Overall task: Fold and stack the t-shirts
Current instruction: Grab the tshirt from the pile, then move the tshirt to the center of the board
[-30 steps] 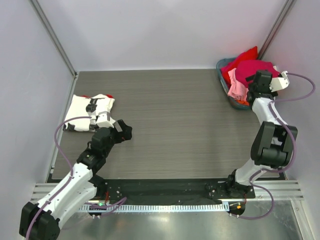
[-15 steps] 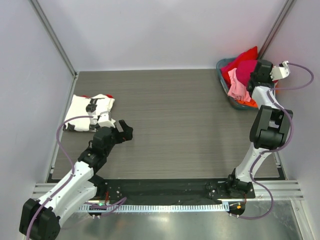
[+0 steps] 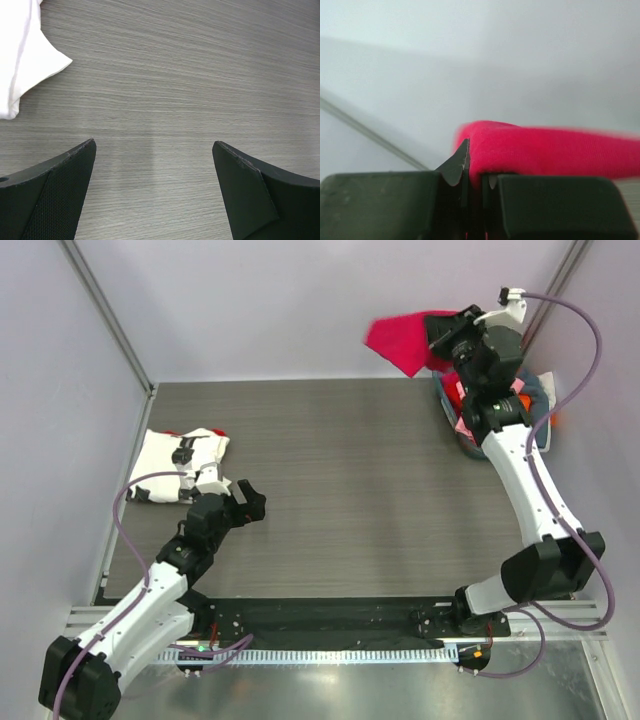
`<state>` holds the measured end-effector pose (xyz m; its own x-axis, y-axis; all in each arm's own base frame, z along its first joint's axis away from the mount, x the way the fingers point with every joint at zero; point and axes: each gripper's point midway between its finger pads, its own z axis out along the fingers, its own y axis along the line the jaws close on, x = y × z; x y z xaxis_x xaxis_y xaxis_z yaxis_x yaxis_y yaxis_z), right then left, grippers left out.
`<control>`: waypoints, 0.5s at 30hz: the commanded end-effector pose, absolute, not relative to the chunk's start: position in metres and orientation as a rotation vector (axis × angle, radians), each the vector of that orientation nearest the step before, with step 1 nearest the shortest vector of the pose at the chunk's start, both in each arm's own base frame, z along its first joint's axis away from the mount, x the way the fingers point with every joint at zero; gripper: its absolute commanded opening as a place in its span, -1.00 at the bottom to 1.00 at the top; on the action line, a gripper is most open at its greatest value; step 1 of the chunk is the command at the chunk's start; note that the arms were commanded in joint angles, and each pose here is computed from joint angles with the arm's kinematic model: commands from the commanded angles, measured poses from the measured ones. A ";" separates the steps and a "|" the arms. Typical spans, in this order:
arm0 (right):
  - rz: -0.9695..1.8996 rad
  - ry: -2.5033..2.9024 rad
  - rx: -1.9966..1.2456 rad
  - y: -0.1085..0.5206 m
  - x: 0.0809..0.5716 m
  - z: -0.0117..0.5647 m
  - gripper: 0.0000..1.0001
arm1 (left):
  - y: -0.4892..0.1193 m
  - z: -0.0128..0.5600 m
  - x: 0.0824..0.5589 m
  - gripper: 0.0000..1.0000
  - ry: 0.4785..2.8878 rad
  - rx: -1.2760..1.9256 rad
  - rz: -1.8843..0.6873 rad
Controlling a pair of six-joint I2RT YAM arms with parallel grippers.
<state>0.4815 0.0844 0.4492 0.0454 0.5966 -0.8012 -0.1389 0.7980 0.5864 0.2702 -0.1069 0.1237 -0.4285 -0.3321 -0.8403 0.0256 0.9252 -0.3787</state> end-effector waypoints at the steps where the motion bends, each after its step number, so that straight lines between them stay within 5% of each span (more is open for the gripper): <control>1: 0.767 1.283 0.271 0.101 0.432 0.525 -0.97 | -0.106 0.139 0.278 0.99 1.928 -0.220 -0.398; 4: 0.937 1.403 0.293 0.123 0.413 0.479 -0.73 | -0.106 0.140 0.278 1.00 1.923 -0.219 -0.396; 7: 1.085 1.628 0.286 0.151 0.386 0.393 0.29 | -0.106 0.139 0.277 1.00 1.926 -0.218 -0.399; 10: 1.088 1.833 0.217 0.177 0.336 0.313 0.48 | -0.107 0.138 0.276 1.00 1.928 -0.221 -0.407; 13: 0.960 1.897 0.280 0.170 0.302 0.263 0.99 | -0.111 0.137 0.276 0.99 1.934 -0.215 -0.427; 15: 0.876 1.955 0.339 0.155 0.290 0.231 0.99 | -0.116 0.134 0.276 0.99 1.950 -0.204 -0.454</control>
